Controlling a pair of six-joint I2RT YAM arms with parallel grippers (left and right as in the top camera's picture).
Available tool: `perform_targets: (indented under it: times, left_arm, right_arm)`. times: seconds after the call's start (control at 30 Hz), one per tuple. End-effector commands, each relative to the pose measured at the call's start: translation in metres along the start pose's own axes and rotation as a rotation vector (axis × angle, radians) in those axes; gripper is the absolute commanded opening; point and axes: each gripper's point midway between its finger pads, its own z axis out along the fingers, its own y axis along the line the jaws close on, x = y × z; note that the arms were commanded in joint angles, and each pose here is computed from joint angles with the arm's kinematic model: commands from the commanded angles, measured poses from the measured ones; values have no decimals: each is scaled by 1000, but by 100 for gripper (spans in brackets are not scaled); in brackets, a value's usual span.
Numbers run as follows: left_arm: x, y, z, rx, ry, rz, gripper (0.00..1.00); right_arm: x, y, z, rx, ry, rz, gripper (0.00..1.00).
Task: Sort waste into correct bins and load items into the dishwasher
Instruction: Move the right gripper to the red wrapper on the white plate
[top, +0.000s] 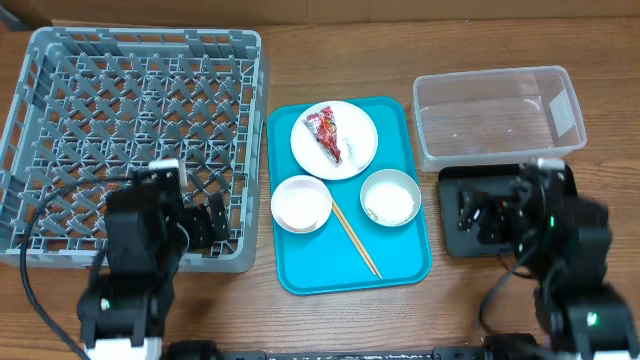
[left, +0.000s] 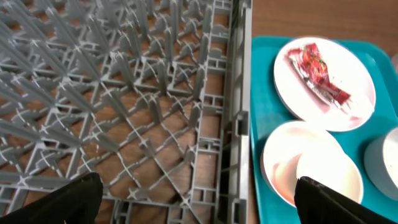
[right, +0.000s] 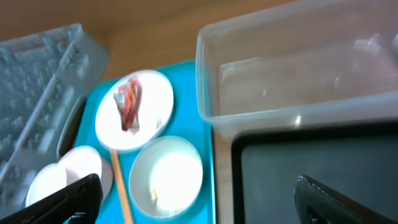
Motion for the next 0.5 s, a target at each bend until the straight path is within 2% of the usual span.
perform_targets:
  times: [0.0, 0.13, 0.27, 0.47]
  left_arm:
    - [-17, -17, -4, 78, 21, -22, 100]
    - [-21, -29, 2, 143, 47, -23, 100]
    - [-20, -35, 4, 174, 63, -32, 100]
    - [-24, -35, 5, 175, 45, -29, 100]
  right_arm:
    - [-19, 10, 5, -18, 95, -15, 100]
    - [-30, 14, 18, -23, 202, 19, 100]
    - [-50, 39, 32, -166, 174, 12, 100]
    - [-60, 62, 50, -220, 148, -45, 86]
